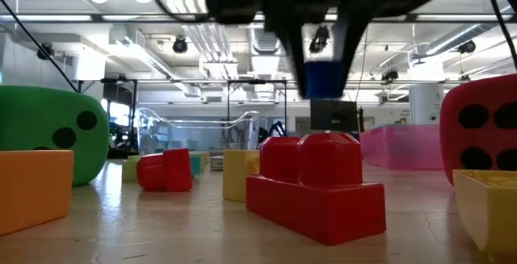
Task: Pick & Place Toys
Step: Put the dark blue game piece into the white bin
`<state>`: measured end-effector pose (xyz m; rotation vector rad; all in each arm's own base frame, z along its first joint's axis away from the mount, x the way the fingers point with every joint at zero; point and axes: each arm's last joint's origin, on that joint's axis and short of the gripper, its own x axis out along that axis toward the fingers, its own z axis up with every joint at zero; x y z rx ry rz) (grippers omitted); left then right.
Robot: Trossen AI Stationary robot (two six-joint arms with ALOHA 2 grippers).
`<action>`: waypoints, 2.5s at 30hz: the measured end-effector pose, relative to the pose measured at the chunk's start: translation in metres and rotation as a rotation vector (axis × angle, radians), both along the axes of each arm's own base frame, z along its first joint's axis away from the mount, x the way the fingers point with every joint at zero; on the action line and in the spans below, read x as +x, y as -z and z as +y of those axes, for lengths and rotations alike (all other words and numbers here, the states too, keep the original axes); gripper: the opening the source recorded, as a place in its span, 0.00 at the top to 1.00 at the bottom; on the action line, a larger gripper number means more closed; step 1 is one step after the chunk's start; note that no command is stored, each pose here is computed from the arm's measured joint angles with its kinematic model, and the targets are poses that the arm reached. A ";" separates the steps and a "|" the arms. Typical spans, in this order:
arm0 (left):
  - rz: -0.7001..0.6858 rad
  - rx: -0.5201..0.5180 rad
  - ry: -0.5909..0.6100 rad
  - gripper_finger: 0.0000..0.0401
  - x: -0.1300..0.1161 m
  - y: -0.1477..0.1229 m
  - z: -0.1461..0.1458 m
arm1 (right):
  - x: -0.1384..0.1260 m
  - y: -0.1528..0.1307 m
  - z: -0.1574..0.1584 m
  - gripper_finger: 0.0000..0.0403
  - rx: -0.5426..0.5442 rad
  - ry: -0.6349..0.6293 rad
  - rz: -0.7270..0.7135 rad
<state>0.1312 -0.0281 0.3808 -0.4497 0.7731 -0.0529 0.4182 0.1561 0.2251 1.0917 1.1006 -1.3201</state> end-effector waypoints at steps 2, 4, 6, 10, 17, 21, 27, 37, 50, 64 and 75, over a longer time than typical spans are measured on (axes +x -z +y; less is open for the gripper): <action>0.000 0.000 0.000 0.51 0.000 0.000 0.000 | -0.006 -0.009 0.010 0.69 -0.004 -0.006 0.005; 0.000 0.000 0.000 0.51 0.000 0.000 0.000 | -0.009 -0.015 0.020 0.69 0.008 -0.025 -0.024; 0.000 0.000 0.000 0.51 0.000 0.000 0.000 | -0.014 -0.022 0.029 0.69 0.016 -0.043 -0.041; 0.000 -0.002 0.002 0.51 0.000 0.000 0.000 | -0.025 -0.033 0.042 0.69 0.030 -0.028 -0.070; 0.001 -0.005 0.005 0.51 0.000 0.000 0.000 | -0.051 -0.049 0.053 0.69 -0.009 -0.046 -0.105; 0.001 -0.006 0.005 0.51 0.000 0.000 0.000 | -0.067 -0.062 0.050 0.69 -0.047 -0.131 -0.121; 0.002 -0.009 0.005 0.51 0.000 0.000 0.000 | -0.098 -0.079 0.032 0.69 -0.050 -0.212 -0.096; -0.012 -0.091 -0.065 0.51 0.004 -0.003 -0.001 | -0.171 -0.090 0.002 0.69 0.038 -0.142 -0.025; 0.002 -0.181 -0.289 0.51 0.038 0.003 0.007 | -0.223 -0.045 0.003 0.69 0.132 -0.369 0.051; -0.033 -0.308 -0.609 0.51 0.041 0.002 0.015 | -0.239 0.020 -0.001 0.69 0.116 -0.448 0.031; -0.053 -0.361 -0.673 0.51 0.043 0.001 0.016 | -0.248 0.040 -0.014 0.69 0.075 -0.269 0.080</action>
